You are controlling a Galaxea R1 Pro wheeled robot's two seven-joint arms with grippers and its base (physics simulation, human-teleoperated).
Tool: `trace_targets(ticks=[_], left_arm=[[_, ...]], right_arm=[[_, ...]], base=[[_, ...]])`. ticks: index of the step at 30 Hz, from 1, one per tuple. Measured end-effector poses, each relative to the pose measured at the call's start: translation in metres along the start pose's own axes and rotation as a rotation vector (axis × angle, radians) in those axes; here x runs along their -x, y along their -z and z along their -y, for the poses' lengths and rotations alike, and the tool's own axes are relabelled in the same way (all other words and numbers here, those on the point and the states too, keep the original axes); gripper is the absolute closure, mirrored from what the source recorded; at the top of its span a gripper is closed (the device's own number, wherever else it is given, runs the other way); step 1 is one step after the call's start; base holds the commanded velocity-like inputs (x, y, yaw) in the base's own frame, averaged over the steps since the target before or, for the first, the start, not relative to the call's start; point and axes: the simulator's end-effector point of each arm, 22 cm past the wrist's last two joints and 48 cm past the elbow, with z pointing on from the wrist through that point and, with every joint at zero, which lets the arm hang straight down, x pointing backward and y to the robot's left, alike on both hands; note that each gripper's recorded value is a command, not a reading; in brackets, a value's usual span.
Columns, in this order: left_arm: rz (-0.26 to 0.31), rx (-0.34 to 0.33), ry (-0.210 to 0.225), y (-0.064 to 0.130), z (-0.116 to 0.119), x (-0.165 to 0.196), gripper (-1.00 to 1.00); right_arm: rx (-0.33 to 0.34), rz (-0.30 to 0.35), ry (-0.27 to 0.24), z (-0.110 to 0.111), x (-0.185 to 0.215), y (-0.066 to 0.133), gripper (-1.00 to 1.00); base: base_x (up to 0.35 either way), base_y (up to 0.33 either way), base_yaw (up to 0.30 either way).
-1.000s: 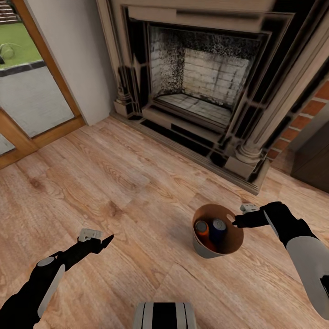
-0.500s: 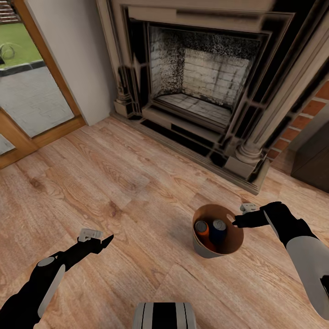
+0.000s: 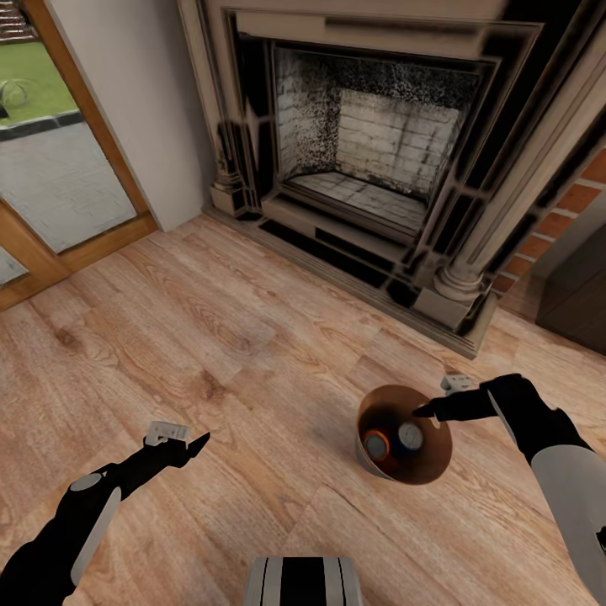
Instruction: Put the three can of soda from the living room inside the tash can in the kitchen.
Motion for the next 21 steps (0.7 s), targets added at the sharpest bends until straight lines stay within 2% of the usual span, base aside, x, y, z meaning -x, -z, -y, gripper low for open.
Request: trace_targets(ticks=[17, 21], left_arm=[[0.000, -0.004, 0.005, -0.0018, 0.0041, -0.0008, -1.00], [0.014, -0.004, 0.000, 0.0020, 0.0057, 0.0075, -1.00]], right_arm=[[0.000, 0.004, 0.005, -0.0005, -0.0007, 0.0016, -1.00], [0.000, 0.020, 0.010, -0.0035, 0.0052, 0.0099, -1.00]], base=[[0.000, 0.000, 0.000], [0.000, 0.000, 0.000]])
